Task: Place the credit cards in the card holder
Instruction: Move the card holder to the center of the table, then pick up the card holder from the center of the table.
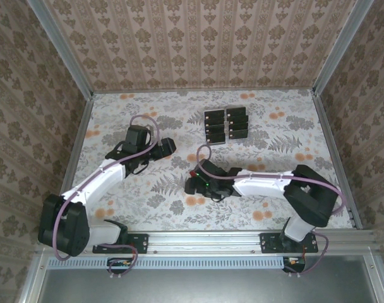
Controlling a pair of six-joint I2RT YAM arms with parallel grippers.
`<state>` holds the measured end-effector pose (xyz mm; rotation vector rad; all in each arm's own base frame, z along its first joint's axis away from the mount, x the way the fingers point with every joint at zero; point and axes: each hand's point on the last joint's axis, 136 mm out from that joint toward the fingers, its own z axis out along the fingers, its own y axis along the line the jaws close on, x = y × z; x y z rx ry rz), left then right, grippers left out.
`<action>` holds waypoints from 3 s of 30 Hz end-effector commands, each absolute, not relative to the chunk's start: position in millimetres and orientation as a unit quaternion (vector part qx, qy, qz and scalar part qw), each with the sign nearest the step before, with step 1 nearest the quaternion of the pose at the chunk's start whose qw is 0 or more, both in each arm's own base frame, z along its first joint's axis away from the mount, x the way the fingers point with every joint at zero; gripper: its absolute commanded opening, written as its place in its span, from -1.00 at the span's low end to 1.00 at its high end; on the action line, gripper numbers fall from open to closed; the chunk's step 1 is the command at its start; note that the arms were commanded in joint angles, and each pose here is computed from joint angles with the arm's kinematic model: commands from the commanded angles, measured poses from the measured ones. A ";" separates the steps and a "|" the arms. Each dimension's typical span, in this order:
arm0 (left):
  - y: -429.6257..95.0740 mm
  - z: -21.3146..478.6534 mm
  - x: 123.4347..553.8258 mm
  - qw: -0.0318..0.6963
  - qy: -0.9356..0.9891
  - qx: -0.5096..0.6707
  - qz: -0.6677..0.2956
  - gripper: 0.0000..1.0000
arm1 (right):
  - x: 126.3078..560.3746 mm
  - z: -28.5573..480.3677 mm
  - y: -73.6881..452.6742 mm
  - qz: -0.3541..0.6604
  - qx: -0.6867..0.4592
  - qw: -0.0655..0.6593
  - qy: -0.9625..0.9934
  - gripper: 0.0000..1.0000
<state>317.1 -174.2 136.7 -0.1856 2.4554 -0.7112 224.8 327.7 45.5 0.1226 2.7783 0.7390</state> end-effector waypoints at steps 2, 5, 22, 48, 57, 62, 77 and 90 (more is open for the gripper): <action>-166.9 144.2 326.0 0.291 0.914 -0.084 -0.269 0.99 | 235.2 70.5 373.9 0.316 0.017 0.128 0.940 0.70; -155.7 148.3 327.9 0.294 0.911 -0.100 -0.271 0.99 | 237.1 84.5 364.7 0.297 -0.006 0.150 0.943 0.70; -144.4 129.2 311.5 0.274 0.916 -0.113 -0.270 0.99 | 282.3 89.3 254.9 -0.041 -0.097 0.234 0.966 0.18; -153.7 111.7 317.0 0.249 0.923 -0.102 -0.275 0.99 | 296.9 43.1 282.2 -0.051 -0.103 0.199 0.973 -0.09; -155.0 109.2 317.3 0.246 0.924 -0.103 -0.276 0.99 | 294.3 33.1 277.7 -0.056 -0.104 0.191 0.974 -0.17; -155.0 110.1 317.1 0.246 0.923 -0.103 -0.276 0.99 | 293.4 29.2 274.1 -0.057 -0.101 0.188 0.975 -0.34; -158.1 112.3 311.1 0.247 0.922 -0.093 -0.284 0.99 | 292.4 34.6 262.9 -0.032 -0.094 0.196 0.976 -1.00; -200.1 107.1 310.2 0.235 0.909 -0.072 -0.336 0.99 | 294.3 69.2 270.9 0.082 -0.061 0.239 0.966 -1.00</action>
